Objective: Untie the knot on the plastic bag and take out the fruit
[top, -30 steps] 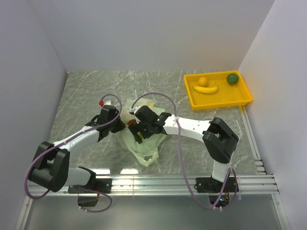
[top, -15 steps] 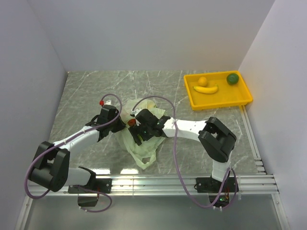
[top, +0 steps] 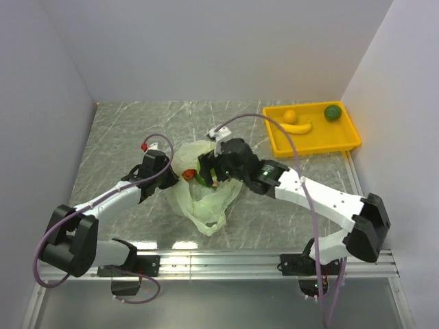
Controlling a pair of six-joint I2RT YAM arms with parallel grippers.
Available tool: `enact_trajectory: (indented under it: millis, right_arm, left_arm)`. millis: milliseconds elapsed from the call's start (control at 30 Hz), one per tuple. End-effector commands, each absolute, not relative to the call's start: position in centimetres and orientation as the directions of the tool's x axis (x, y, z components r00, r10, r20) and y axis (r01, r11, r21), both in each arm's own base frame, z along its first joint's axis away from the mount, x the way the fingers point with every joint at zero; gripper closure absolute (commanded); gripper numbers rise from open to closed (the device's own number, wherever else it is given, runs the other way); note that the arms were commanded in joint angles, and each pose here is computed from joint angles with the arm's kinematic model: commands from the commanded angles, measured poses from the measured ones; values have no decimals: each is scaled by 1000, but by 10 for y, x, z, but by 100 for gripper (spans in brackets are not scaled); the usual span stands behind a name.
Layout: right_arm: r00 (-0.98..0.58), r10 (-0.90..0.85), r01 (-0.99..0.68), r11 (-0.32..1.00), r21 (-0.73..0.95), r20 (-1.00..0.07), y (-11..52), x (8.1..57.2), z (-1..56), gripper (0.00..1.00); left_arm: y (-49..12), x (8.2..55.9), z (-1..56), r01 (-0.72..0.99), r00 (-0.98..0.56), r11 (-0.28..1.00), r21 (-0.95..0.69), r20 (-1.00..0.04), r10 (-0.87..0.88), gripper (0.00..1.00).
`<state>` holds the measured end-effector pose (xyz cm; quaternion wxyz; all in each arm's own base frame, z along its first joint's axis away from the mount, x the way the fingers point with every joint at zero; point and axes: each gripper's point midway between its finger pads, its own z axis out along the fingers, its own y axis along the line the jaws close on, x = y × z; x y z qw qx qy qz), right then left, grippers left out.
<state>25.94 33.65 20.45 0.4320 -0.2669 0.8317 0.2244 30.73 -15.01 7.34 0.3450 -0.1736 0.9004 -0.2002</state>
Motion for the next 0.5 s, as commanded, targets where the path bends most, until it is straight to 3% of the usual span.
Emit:
enact_trajectory:
  millis: [0,133,267,367,467]
  right_arm:
    - [-410,-124,-488,867,103,-904,295,302,252,78]
    - [-460,3,-164,982,88,-888,200,366,242,77]
    - [-479,174,151,982,115,-860,122,411,218,76]
    - [-501,246,286,952,109,-830,88,442,188,74]
    - [-513,295,375,922,99,-806,55,471,167,63]
  left_arm:
    - [-149,311,89,-151,-678,863,-483,-584,-446,99]
    - [-149,311,92,-143,-672,860,-489,-591,-447,100]
    - [-151,312,94,-135,-671,858,-496,-591,-448,99]
    - [-154,313,99,-119,-670,855,-506,-594,-445,99]
    - [-156,314,103,-106,-671,853,-512,-596,-441,99]
